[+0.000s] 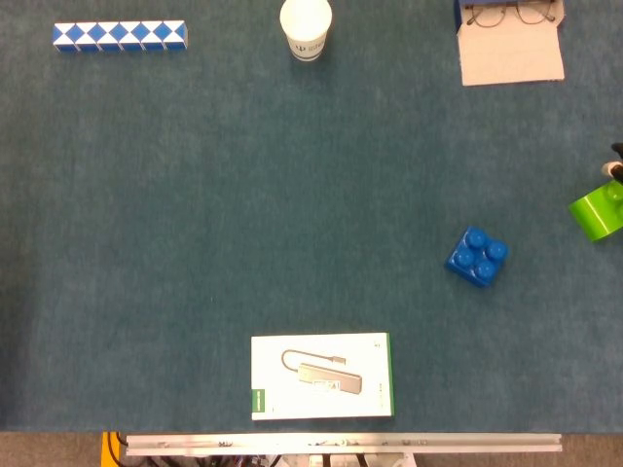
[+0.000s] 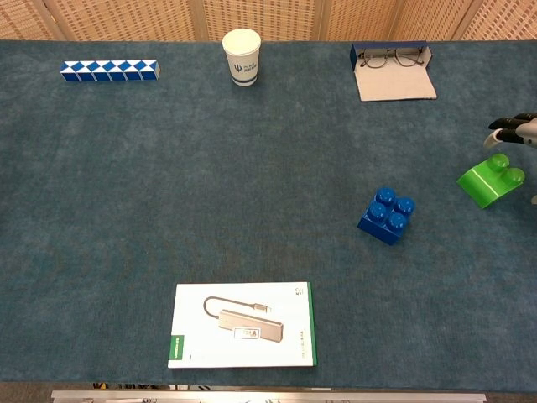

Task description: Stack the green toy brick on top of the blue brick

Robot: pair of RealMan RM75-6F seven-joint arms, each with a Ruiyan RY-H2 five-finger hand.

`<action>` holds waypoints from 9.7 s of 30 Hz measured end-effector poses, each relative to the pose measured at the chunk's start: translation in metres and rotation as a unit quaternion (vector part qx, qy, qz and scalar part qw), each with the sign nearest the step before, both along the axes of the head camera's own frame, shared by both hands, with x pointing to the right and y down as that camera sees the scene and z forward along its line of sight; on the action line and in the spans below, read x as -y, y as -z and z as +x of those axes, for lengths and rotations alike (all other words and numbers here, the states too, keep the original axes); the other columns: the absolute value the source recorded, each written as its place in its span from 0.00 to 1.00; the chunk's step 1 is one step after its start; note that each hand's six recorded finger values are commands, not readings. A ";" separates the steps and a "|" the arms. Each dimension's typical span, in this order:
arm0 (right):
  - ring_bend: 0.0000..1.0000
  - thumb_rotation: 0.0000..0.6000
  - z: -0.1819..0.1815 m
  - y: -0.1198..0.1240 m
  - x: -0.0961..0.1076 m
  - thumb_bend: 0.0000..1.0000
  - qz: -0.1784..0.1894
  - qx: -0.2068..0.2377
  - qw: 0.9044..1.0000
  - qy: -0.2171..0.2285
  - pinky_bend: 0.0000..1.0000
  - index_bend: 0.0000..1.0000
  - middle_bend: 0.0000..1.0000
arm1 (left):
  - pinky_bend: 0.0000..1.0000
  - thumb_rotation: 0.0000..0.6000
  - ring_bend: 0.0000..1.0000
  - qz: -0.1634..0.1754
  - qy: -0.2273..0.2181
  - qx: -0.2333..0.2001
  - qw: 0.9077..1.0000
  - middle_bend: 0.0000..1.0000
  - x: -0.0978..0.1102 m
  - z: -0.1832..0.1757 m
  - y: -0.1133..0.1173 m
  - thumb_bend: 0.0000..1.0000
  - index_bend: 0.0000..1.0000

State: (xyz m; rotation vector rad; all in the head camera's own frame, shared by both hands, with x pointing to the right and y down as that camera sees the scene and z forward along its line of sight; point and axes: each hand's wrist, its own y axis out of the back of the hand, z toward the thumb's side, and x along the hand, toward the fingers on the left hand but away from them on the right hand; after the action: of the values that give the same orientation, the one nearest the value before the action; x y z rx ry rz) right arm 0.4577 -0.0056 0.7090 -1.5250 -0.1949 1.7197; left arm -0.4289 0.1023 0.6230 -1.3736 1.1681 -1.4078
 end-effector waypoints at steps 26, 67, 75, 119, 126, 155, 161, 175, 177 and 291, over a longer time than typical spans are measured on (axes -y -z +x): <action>0.00 1.00 -0.007 -0.026 0.010 0.09 -0.020 -0.007 1.000 0.005 0.11 0.24 0.03 | 0.33 1.00 0.26 -0.001 0.008 -0.004 1.000 0.36 0.000 -0.004 0.001 0.08 0.44; 0.00 1.00 -0.017 -0.020 0.008 0.18 -0.010 0.004 1.000 0.011 0.11 0.38 0.04 | 0.33 1.00 0.26 0.006 0.010 -0.005 1.000 0.36 0.000 -0.005 0.006 0.08 0.44; 0.00 1.00 -0.048 0.010 0.013 0.18 0.007 0.055 0.998 0.030 0.11 0.39 0.04 | 0.33 1.00 0.26 0.007 0.012 -0.001 1.000 0.36 0.000 -0.007 0.008 0.08 0.44; 0.00 1.00 -0.171 0.030 0.012 0.18 -0.058 0.132 0.964 0.224 0.11 0.41 0.06 | 0.33 1.00 0.26 0.006 0.063 0.005 0.998 0.36 0.009 -0.041 0.006 0.08 0.44; 0.00 1.00 -0.172 0.029 0.005 0.18 -0.063 0.122 0.962 0.235 0.11 0.41 0.06 | 0.33 1.00 0.26 0.009 0.062 0.003 0.998 0.36 0.008 -0.040 0.008 0.08 0.44; 0.00 1.00 -0.172 0.021 -0.007 0.18 -0.070 0.094 0.961 0.252 0.11 0.42 0.06 | 0.33 1.00 0.26 0.008 0.062 0.003 0.998 0.36 0.007 -0.039 0.009 0.08 0.44; 0.00 1.00 -0.172 0.020 -0.008 0.18 -0.073 0.089 0.960 0.256 0.11 0.42 0.06 | 0.33 1.00 0.26 0.009 0.061 0.003 0.998 0.36 0.007 -0.039 0.010 0.08 0.44; 0.00 1.00 -0.177 0.021 -0.007 0.18 -0.070 0.072 0.957 0.272 0.11 0.43 0.06 | 0.33 1.00 0.26 0.006 0.062 0.003 0.998 0.36 0.008 -0.040 0.009 0.08 0.44; 0.00 1.00 -0.177 0.022 -0.008 0.18 -0.070 0.069 0.957 0.274 0.11 0.43 0.06 | 0.33 1.00 0.26 0.006 0.062 0.002 0.998 0.36 0.008 -0.040 0.008 0.08 0.44; 0.00 1.00 -0.067 0.090 -0.040 0.19 0.163 0.086 0.983 0.025 0.11 0.23 0.11 | 0.34 1.00 0.26 0.002 0.012 -0.043 0.999 0.37 0.011 -0.015 0.012 0.08 0.46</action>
State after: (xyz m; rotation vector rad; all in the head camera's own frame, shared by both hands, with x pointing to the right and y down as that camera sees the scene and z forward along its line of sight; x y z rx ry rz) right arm 0.3903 0.0346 0.6185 -1.4176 -0.4986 1.4356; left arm -0.4439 0.0915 0.6105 -1.4343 1.2450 -1.3746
